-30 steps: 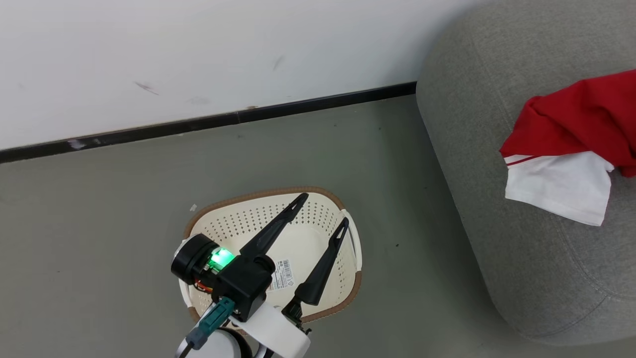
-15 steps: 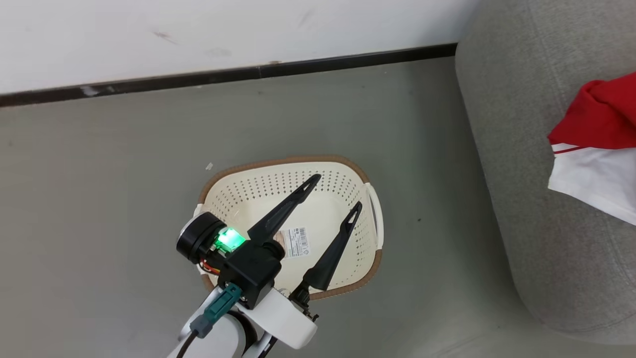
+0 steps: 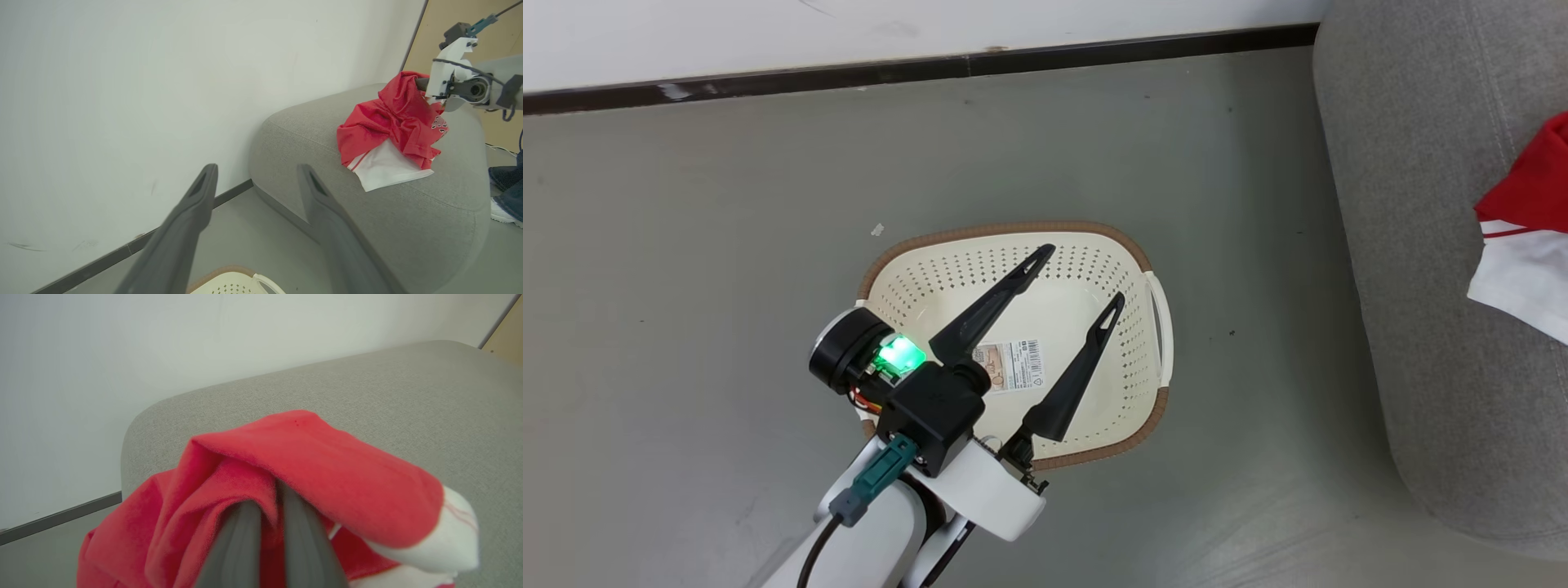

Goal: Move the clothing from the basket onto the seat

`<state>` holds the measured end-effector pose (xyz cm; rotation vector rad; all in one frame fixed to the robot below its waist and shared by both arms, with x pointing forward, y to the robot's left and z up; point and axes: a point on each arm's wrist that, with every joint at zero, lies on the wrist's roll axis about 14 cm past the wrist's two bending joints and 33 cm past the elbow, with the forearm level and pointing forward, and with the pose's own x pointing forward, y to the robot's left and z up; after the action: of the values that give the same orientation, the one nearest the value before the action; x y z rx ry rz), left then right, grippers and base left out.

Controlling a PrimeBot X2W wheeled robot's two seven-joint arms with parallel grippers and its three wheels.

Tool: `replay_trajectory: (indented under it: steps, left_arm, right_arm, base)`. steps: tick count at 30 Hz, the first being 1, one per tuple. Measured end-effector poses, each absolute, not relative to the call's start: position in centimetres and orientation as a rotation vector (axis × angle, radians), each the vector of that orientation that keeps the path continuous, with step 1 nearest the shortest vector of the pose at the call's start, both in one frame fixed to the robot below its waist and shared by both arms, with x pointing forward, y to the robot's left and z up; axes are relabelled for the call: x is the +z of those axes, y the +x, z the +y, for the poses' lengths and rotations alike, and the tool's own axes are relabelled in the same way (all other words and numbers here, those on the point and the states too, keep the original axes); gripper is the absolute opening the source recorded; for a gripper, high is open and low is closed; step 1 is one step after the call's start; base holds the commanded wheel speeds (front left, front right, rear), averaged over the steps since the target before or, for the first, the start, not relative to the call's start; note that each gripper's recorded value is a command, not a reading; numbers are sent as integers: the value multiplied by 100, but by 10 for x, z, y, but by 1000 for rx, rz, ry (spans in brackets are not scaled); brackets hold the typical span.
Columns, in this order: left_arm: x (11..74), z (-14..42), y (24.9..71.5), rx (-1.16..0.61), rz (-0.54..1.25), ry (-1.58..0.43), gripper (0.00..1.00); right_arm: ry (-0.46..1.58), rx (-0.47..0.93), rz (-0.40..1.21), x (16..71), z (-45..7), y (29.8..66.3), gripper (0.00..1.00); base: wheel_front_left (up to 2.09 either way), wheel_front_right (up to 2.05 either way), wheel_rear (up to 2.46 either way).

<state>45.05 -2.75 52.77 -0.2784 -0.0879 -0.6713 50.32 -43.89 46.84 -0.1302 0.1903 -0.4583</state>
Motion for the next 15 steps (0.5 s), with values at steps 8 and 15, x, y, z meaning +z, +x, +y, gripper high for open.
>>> replay_trajectory:
  steps: [8, 15]
  left_arm:
    - [525, -40, 452, -716, -94, -288, 100]
    - [528, -54, 450, -759, -102, -293, 100]
  right_arm:
    - [-146, -443, 172, 473, -437, 498, 100]
    - [-144, -449, 185, 469, -439, 476, 100]
  base:
    - [0, 0, 0]
    - [0, 0, 0]
